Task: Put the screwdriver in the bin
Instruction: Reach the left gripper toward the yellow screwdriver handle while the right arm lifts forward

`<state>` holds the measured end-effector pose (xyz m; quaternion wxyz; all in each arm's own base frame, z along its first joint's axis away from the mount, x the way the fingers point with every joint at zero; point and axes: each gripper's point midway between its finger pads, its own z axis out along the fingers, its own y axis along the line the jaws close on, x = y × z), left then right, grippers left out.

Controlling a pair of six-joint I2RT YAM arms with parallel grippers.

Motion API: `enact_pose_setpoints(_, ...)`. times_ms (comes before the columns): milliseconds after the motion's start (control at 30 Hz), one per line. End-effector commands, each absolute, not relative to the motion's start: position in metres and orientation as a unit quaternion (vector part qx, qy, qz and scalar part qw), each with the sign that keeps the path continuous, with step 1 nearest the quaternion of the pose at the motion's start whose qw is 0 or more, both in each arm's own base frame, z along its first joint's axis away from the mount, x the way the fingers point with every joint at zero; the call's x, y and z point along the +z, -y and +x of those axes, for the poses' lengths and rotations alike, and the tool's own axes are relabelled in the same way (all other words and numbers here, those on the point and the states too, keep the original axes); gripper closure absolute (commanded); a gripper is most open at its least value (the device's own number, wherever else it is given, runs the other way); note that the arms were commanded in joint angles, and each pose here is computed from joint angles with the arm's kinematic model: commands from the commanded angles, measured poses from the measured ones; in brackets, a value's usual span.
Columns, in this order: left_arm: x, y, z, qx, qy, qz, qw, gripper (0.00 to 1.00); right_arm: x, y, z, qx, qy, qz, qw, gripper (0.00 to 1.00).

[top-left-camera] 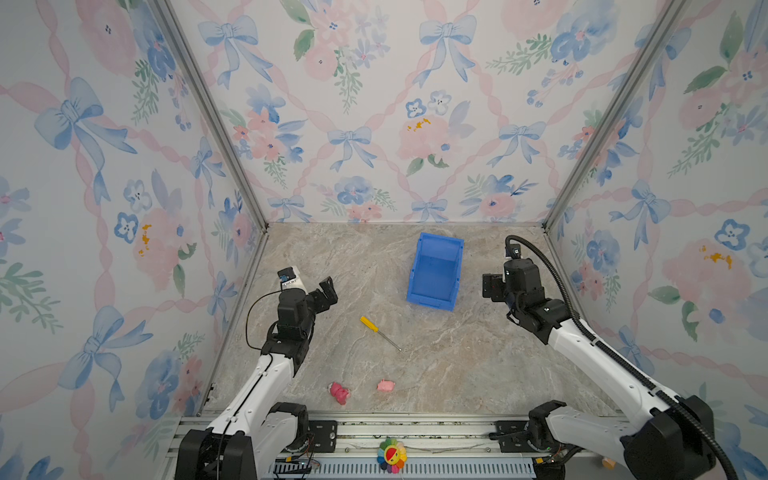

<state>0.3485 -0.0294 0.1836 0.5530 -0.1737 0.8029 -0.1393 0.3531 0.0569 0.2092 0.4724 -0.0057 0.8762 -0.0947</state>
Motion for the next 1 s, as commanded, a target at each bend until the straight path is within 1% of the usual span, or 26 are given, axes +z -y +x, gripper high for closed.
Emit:
enact_pose_setpoints(0, 0.164, 0.045, 0.344, -0.158, -0.843, -0.191, 0.478, 0.02, 0.202, -0.059, 0.352, -0.099, -0.888, -0.007, 0.450, 0.03)
enact_pose_setpoints(200, 0.149, 0.084, 0.349, -0.175, -0.876, -0.181, 0.412, 0.02, 0.202, -0.073, 0.361, -0.082, -0.900, -0.038, 0.426, 0.03)
enact_pose_setpoints(300, 0.139, 0.100, 0.346, -0.161, -0.889, -0.182, 0.388, 0.02, 0.202, -0.084, 0.361, -0.061, -0.912, -0.053, 0.403, 0.03)
enact_pose_setpoints(333, 0.145, 0.104, 0.349, -0.160, -0.888, -0.184, 0.390, 0.02, 0.203, -0.087, 0.360, -0.053, -0.914, -0.057, 0.399, 0.03)
enact_pose_setpoints(467, 0.134, 0.112, 0.339, -0.141, -0.898, -0.207, 0.362, 0.02, 0.208, -0.100, 0.352, -0.021, -0.907, -0.073, 0.414, 0.03)
enact_pose_setpoints(633, 0.131, 0.116, 0.325, -0.132, -0.899, -0.234, 0.345, 0.02, 0.209, -0.105, 0.339, -0.009, -0.914, -0.109, 0.392, 0.03)
enact_pose_setpoints(733, 0.128, 0.122, 0.320, -0.135, -0.900, -0.240, 0.338, 0.02, 0.212, -0.108, 0.334, 0.002, -0.913, -0.118, 0.390, 0.03)
enact_pose_setpoints(967, 0.103, 0.143, 0.317, -0.120, -0.911, -0.242, 0.310, 0.03, 0.213, -0.114, 0.327, 0.032, -0.917, -0.128, 0.376, 0.03)
